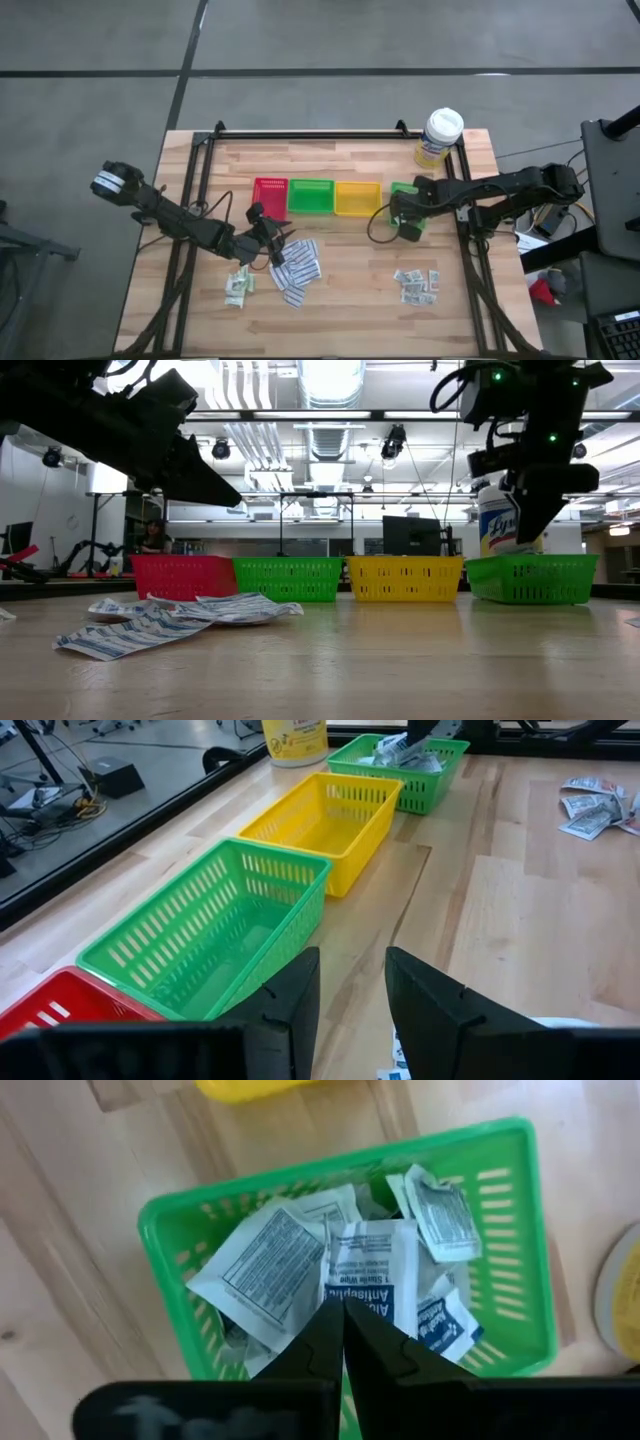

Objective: Pick & Place First Aid Supplies
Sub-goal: Put the blue alcohol pad into the right green bin, then put the green bandage into the left green bin

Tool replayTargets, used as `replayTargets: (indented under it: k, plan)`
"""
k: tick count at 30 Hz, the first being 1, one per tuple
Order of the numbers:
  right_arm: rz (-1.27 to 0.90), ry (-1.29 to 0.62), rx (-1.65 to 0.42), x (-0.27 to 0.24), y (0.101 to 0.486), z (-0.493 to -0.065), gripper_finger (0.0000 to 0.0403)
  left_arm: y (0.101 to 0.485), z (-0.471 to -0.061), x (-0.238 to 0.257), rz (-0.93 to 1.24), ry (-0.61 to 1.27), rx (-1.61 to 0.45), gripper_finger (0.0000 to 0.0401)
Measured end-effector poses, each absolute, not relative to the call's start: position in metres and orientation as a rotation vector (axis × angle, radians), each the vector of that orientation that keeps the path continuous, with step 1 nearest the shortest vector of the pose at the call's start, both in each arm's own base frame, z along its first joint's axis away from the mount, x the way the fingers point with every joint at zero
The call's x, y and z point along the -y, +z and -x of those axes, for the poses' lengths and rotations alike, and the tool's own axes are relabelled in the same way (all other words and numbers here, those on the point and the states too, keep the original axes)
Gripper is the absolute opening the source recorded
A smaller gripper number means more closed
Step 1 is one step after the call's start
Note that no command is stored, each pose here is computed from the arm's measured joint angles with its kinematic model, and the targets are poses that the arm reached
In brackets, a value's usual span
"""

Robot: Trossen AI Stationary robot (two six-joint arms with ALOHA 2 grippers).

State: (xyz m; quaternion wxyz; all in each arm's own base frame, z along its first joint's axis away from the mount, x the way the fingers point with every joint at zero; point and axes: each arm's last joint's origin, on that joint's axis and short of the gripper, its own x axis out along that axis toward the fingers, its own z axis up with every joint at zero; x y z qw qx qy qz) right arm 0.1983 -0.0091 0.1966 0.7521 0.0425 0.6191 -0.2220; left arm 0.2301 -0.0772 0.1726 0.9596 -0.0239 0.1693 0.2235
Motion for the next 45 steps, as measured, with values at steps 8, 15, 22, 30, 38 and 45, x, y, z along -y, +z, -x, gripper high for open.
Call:
replayTargets:
  k: [8, 15, 22, 30, 38, 45]
  plan:
    - [-0.070, -0.530, -1.304, 0.010, 0.206, -0.198, 0.0008, 0.173, -0.230, 0.077, 0.050, 0.449, -0.343, 0.0121]
    - [-0.095, -0.515, -1.205, 0.004, 0.236, -0.194, 0.0008, 0.173, -0.230, 0.078, 0.051, 0.449, -0.342, 0.0121]
    - [-0.248, -0.208, -1.218, -0.038, 0.245, -0.185, 0.0008, 0.173, -0.229, 0.081, 0.041, 0.420, -0.347, 0.0121]
    - [-0.213, -0.030, -1.284, -0.102, 0.239, -0.165, 0.0008, 0.178, -0.226, 0.090, 0.036, 0.310, -0.348, 0.0121]
    - [-0.227, -0.046, -1.288, -0.143, 0.224, -0.156, 0.0008, 0.187, -0.216, 0.102, 0.022, 0.237, -0.319, 0.0121]
    - [-0.103, 0.002, -1.134, -0.172, 0.205, -0.173, 0.0008, 0.188, -0.201, 0.116, 0.073, 0.157, -0.305, 0.0121]
